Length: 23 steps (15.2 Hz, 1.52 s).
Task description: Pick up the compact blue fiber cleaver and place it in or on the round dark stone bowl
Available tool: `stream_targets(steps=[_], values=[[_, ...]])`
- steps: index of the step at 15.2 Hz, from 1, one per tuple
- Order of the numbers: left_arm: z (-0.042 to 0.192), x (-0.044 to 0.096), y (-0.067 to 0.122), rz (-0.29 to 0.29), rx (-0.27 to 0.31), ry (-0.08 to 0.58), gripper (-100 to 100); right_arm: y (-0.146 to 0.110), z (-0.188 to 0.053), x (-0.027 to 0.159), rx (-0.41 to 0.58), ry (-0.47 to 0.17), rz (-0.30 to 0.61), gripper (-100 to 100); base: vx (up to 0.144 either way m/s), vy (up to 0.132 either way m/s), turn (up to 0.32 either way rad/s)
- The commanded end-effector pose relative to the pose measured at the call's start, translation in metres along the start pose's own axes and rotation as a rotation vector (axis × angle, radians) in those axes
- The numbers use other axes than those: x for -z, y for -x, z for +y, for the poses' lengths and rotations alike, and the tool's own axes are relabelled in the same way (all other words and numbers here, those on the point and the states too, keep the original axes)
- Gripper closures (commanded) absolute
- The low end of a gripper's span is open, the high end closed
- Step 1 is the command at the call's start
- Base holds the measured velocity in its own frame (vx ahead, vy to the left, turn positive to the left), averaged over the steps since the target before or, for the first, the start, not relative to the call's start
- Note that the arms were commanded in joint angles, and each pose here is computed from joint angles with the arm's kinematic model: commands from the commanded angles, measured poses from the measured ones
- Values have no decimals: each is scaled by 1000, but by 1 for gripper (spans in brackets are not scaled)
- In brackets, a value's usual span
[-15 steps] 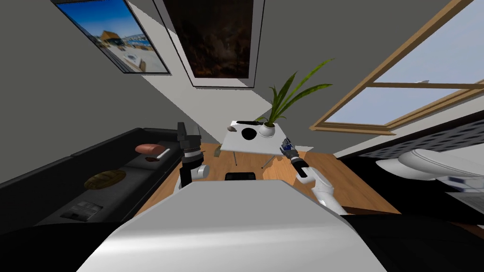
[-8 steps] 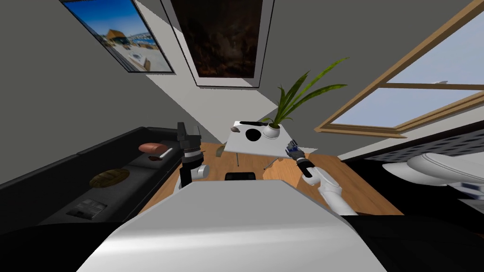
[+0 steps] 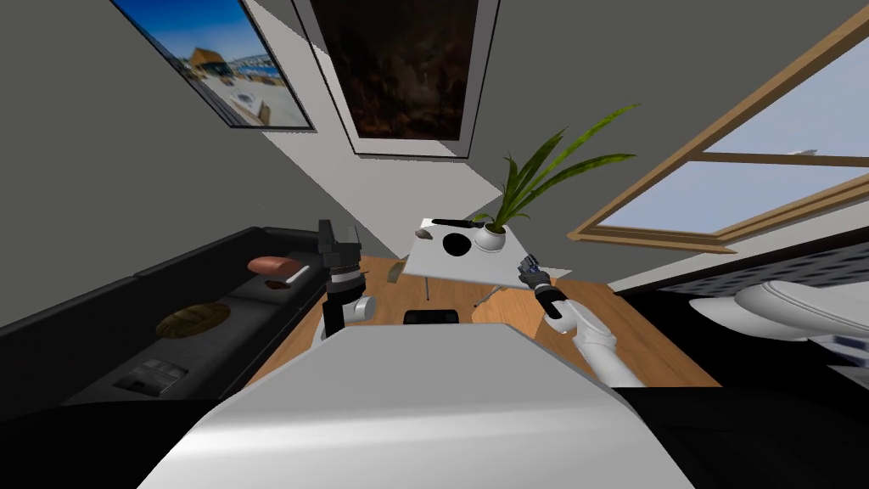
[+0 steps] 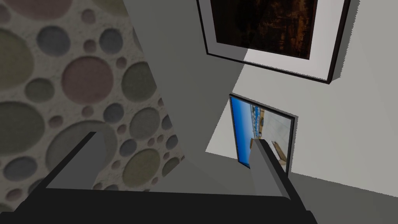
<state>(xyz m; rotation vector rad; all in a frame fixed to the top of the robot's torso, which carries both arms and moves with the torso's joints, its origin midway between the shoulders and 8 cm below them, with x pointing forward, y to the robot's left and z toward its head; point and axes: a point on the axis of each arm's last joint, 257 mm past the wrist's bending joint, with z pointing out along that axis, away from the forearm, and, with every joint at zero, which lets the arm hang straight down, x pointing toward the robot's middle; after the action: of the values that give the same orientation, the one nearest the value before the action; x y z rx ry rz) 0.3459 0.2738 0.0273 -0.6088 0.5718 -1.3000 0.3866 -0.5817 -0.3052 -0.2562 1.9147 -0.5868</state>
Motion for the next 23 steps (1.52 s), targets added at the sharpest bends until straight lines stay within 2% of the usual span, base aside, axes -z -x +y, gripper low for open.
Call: stream_targets(steps=[1, 3, 4, 6, 23], values=[[0, 0, 0, 0, 0, 0, 0, 0, 0, 0, 0, 0, 0, 100, 0, 0, 0], [0, 0, 0, 0, 0, 0, 0, 0, 0, 0, -1, 0, 0, 100, 0, 0, 0], [0, 0, 0, 0, 0, 0, 0, -2, -13, 1, 22, -9, 11, 100, -8, 115, 67], [0, 0, 0, 0, 0, 0, 0, -2, -19, 1, 33, -13, 16, 100, -12, 201, 38], [0, 0, 0, 0, 1, 0, 0, 5, -117, 9, 195, -81, 87, 100, 8, 278, 56]])
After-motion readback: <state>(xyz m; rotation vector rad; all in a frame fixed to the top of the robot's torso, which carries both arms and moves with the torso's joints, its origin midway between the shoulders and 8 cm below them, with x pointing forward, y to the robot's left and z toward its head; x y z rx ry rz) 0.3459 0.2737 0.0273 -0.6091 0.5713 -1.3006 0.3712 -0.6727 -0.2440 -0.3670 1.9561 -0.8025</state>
